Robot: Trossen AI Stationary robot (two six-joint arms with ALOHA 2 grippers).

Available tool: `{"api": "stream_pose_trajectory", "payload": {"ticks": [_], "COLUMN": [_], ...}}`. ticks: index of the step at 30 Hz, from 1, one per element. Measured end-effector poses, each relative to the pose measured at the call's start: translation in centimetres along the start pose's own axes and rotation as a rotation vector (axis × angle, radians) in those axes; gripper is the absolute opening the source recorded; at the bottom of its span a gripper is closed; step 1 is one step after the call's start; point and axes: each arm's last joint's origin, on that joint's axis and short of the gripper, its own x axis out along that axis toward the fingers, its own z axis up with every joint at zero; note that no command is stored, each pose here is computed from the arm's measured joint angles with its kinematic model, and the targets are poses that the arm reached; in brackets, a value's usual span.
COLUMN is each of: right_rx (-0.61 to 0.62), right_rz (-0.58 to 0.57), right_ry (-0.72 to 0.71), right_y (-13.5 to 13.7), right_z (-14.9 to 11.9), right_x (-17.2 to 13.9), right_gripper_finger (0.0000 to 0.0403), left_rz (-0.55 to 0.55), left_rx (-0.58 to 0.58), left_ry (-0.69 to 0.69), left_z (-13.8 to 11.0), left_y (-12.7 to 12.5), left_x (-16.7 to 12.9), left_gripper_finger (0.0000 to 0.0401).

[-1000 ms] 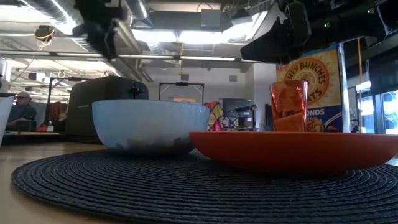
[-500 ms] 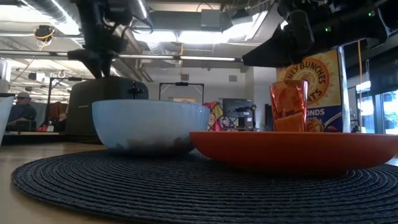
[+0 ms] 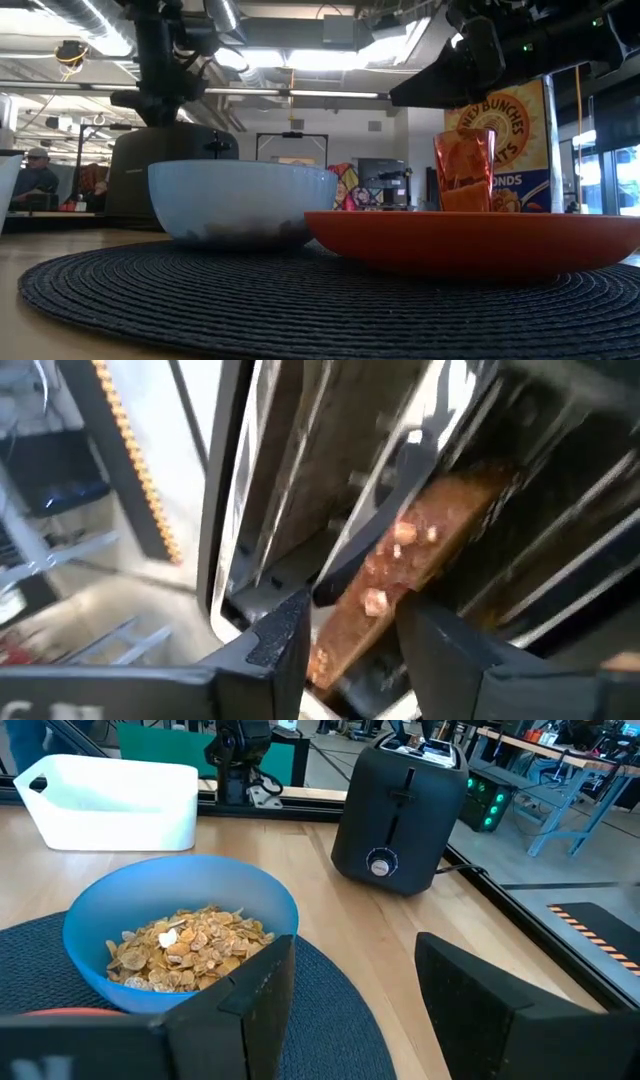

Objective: Arrange a breakfast setting
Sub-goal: Put the toasted bread on the orange plate

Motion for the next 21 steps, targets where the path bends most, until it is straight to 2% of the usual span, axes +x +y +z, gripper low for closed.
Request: {"api": "stream_pose_trajectory", "payload": {"ticks": [3,10,21], "right_rx": [0.0,0.0,-0.001], "right_rz": [-0.001,-0.009,-0.01], "right_ry": [0.0,0.0,0.001], "right_y": [0.0,0.0,0.0], "right_z": [0.0,0.0,0.0], "right_x": [0.0,0.0,0.0], "right_gripper_finger": [0.0199,0.0199,0.0199], "left_rz": [0.032,0.048,-0.009], "left_rx": [0.017,0.05,0.07], "left_ry": [0.031,0.003,-0.038], "left_z": [0.1,0.8,1.0], "left_y": [-0.2,-0.7,-1.2], "left_x": [-0.3,-1.0,-1.1], "left_gripper_finger": [0.0135,0.0126,0.0124]}}
